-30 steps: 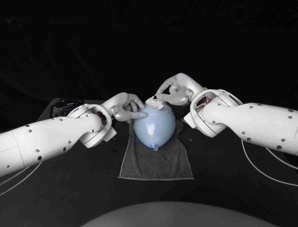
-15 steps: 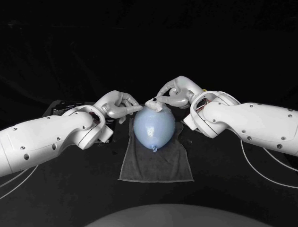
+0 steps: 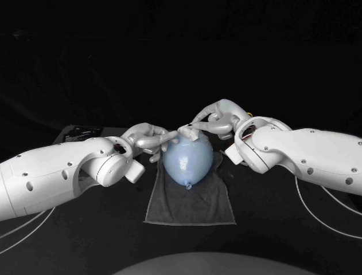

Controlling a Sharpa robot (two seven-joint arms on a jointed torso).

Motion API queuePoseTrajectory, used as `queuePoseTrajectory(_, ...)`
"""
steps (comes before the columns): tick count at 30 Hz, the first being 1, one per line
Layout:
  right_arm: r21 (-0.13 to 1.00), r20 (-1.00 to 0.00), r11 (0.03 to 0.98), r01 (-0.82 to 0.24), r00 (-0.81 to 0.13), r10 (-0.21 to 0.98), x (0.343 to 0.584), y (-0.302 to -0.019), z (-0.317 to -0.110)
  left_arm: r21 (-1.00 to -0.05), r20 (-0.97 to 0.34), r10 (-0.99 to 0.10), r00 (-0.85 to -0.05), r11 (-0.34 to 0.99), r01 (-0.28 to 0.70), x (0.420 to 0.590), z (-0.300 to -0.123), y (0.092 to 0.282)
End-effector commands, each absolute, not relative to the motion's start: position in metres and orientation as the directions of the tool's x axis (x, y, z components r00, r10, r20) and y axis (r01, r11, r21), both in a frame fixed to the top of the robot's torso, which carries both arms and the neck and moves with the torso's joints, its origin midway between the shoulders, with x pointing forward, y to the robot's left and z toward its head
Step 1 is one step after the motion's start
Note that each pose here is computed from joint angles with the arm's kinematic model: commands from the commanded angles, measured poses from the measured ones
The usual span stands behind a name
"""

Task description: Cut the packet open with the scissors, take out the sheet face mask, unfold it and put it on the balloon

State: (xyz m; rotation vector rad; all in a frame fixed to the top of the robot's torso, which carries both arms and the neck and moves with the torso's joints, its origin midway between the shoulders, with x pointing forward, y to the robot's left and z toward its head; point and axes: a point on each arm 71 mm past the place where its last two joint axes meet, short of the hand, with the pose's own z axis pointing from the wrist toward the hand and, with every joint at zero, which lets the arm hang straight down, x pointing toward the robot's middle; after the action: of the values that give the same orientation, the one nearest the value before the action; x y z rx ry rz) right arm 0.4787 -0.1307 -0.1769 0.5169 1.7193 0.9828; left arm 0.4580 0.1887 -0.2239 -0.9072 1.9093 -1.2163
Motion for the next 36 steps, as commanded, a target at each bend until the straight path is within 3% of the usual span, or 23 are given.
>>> queuePoseTrajectory(1,0.858,-0.489,0.509,-0.065,-0.408,0.771,0.474,-0.131,-0.179,-0.913,0.037,-0.851,-0.524,0.184,-0.364,0.452,-0.228,0.179)
queuePoseTrajectory(15,0.891,-0.416,0.453,-0.025,-0.446,0.793,0.453,-0.132,-0.183,-0.895,0.188,-0.879,-0.438,0.030,-0.445,0.452,-0.228,0.164)
queuePoseTrajectory(36,0.898,-0.402,0.439,-0.028,-0.458,0.793,0.441,-0.133,-0.184,-0.880,0.143,-0.908,-0.393,0.066,-0.471,0.454,-0.232,0.166)
